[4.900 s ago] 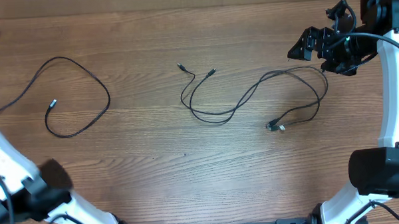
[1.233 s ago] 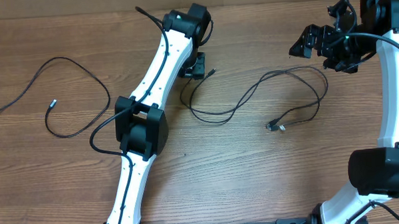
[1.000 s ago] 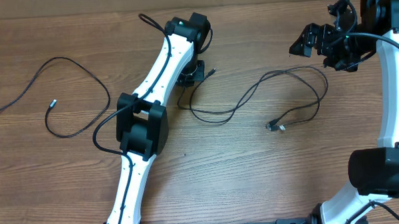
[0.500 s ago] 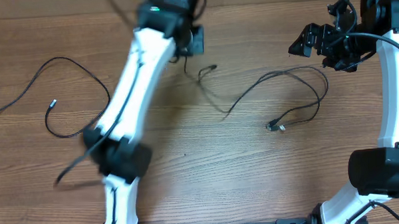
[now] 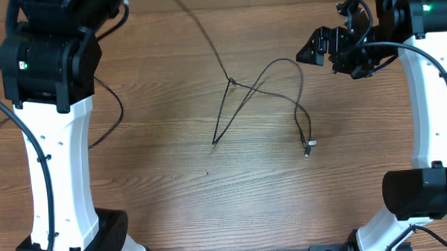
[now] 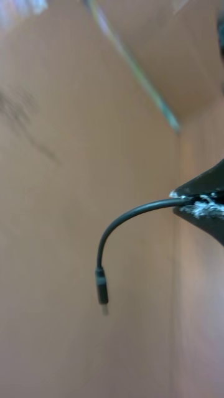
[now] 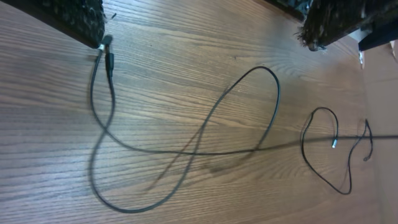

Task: Untangle cables

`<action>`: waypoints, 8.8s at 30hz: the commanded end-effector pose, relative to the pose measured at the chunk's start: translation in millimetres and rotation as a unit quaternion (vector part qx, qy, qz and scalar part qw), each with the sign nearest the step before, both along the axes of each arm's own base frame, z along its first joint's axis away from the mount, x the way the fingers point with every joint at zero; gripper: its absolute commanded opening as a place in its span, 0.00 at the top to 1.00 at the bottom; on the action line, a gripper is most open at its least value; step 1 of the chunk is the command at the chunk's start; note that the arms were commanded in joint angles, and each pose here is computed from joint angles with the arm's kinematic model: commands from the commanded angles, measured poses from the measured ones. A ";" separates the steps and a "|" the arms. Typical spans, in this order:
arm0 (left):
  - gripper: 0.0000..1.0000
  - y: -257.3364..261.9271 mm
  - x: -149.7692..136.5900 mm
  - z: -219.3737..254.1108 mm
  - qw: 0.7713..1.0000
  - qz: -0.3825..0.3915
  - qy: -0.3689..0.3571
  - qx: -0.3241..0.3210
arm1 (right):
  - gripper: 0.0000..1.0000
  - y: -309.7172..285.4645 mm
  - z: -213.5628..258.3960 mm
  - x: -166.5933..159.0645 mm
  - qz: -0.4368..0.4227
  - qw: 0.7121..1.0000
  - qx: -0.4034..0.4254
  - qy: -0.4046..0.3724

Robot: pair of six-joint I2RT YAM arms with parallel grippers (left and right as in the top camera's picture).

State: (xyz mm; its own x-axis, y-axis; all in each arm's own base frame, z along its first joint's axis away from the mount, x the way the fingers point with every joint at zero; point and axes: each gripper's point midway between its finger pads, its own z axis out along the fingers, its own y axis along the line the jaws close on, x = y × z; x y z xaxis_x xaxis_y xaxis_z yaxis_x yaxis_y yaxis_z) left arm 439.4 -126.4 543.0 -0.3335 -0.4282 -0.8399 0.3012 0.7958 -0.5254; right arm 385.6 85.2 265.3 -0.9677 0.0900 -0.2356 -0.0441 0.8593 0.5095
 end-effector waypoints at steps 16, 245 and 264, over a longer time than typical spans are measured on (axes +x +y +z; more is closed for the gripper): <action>0.96 12.5 -21.2 79.6 0.988 -0.012 -0.098 -0.119 | 0.07 47.8 -73.2 -8.5 0.011 0.997 -0.037 0.064; 0.17 267.8 -56.7 -147.0 0.912 0.264 0.305 0.068 | 0.96 -3.2 -42.1 34.3 -0.126 0.990 0.034 -0.055; 0.23 -36.2 -52.7 -178.6 0.918 -0.254 0.257 0.165 | 0.96 92.8 81.5 43.5 -0.105 0.963 0.232 -0.092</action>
